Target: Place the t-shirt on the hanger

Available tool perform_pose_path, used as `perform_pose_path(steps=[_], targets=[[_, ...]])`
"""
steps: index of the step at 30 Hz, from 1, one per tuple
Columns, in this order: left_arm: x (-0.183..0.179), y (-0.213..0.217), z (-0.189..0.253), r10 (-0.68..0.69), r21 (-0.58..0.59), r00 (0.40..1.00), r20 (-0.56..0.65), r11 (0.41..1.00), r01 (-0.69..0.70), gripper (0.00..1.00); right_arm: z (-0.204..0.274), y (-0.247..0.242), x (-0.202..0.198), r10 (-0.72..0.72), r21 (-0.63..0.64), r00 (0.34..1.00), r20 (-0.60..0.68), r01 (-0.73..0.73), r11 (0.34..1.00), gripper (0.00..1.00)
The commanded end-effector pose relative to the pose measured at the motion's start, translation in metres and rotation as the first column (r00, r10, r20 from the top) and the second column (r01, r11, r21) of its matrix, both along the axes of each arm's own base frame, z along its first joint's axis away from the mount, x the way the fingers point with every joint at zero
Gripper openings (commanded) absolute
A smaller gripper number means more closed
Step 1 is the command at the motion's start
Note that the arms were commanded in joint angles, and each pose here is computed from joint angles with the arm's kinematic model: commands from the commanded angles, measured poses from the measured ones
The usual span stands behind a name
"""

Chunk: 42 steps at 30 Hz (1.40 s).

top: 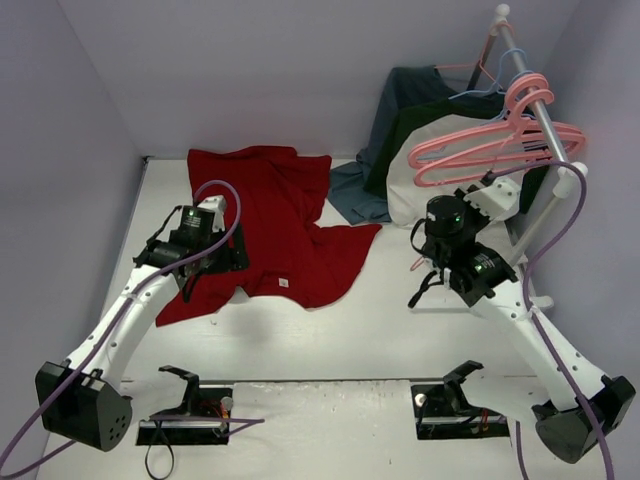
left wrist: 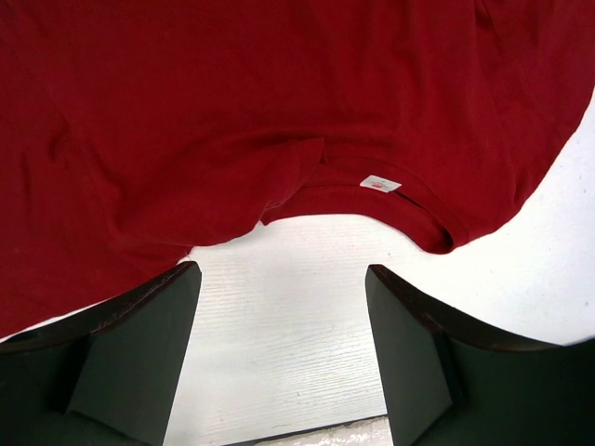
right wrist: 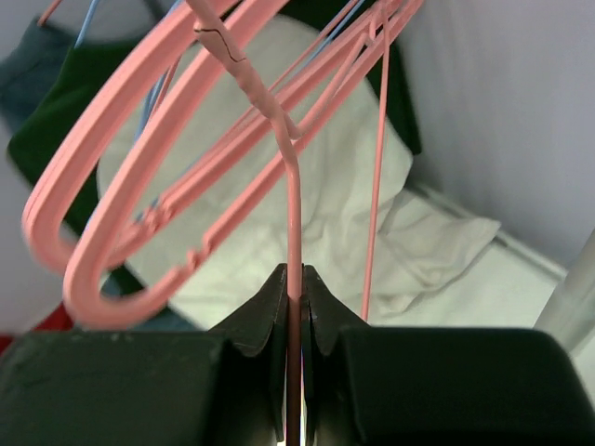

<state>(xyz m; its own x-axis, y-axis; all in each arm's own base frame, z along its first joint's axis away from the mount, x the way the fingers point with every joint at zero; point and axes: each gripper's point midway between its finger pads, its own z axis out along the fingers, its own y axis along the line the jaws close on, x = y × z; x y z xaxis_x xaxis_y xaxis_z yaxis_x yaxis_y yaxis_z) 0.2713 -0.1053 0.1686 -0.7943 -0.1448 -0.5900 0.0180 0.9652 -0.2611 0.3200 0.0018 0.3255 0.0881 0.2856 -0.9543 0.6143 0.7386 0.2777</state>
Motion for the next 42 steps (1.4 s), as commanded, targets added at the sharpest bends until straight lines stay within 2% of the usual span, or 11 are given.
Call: perform_pose_path(steps=[1,9,18,23,26,28,30,32,34,38,42], targets=[[0.013,-0.004,0.02,-0.015,-0.002,0.998,0.063,1.0,0.015,0.68,-0.017,0.024,-0.017,0.046,0.072,0.999,0.025,-0.048,0.996,0.0],[0.017,-0.005,0.016,-0.027,0.011,0.998,0.048,1.0,0.027,0.68,-0.085,0.084,-0.033,0.232,0.232,0.973,-0.005,-0.224,0.946,0.0],[0.023,-0.004,0.004,-0.031,0.042,0.999,0.011,0.999,0.031,0.68,-0.147,0.157,-0.035,0.462,0.193,0.851,-0.251,-0.423,0.885,0.0],[0.023,-0.005,-0.004,-0.04,0.051,0.999,-0.013,0.998,0.04,0.68,-0.153,0.221,-0.035,0.727,0.198,0.606,-0.324,-0.708,0.678,0.0],[0.018,-0.009,-0.014,-0.041,0.074,0.999,-0.029,0.996,0.043,0.68,-0.139,0.269,-0.043,0.878,0.187,0.354,-0.321,-0.886,0.425,0.0],[0.012,-0.012,-0.023,-0.017,0.108,0.999,-0.044,0.994,0.021,0.68,-0.132,0.293,-0.056,0.923,0.145,0.137,-0.359,-0.969,0.2,0.0],[0.011,-0.011,-0.03,0.027,0.175,0.999,-0.032,0.984,-0.021,0.66,-0.131,0.307,-0.066,0.928,0.134,-0.003,-0.374,-0.99,0.051,0.0],[0.008,-0.014,-0.038,0.06,0.214,0.998,-0.034,0.975,-0.051,0.62,-0.131,0.311,-0.071,0.922,0.124,-0.07,-0.382,-0.992,-0.024,0.0],[0.006,-0.017,-0.045,0.1,0.275,0.995,-0.006,0.957,-0.094,0.5,-0.135,0.313,-0.075,0.916,0.134,-0.113,-0.385,-0.989,-0.066,0.0],[0.0,-0.016,-0.064,0.127,0.368,0.992,0.004,0.922,-0.12,0.27,-0.138,0.305,-0.072,0.914,0.13,-0.114,-0.389,-0.989,-0.068,0.0],[0.0,-0.026,-0.074,0.111,0.413,0.993,0.036,0.903,-0.116,0.24,-0.144,0.289,-0.069,0.916,0.14,-0.105,-0.388,-0.989,-0.054,0.0]])
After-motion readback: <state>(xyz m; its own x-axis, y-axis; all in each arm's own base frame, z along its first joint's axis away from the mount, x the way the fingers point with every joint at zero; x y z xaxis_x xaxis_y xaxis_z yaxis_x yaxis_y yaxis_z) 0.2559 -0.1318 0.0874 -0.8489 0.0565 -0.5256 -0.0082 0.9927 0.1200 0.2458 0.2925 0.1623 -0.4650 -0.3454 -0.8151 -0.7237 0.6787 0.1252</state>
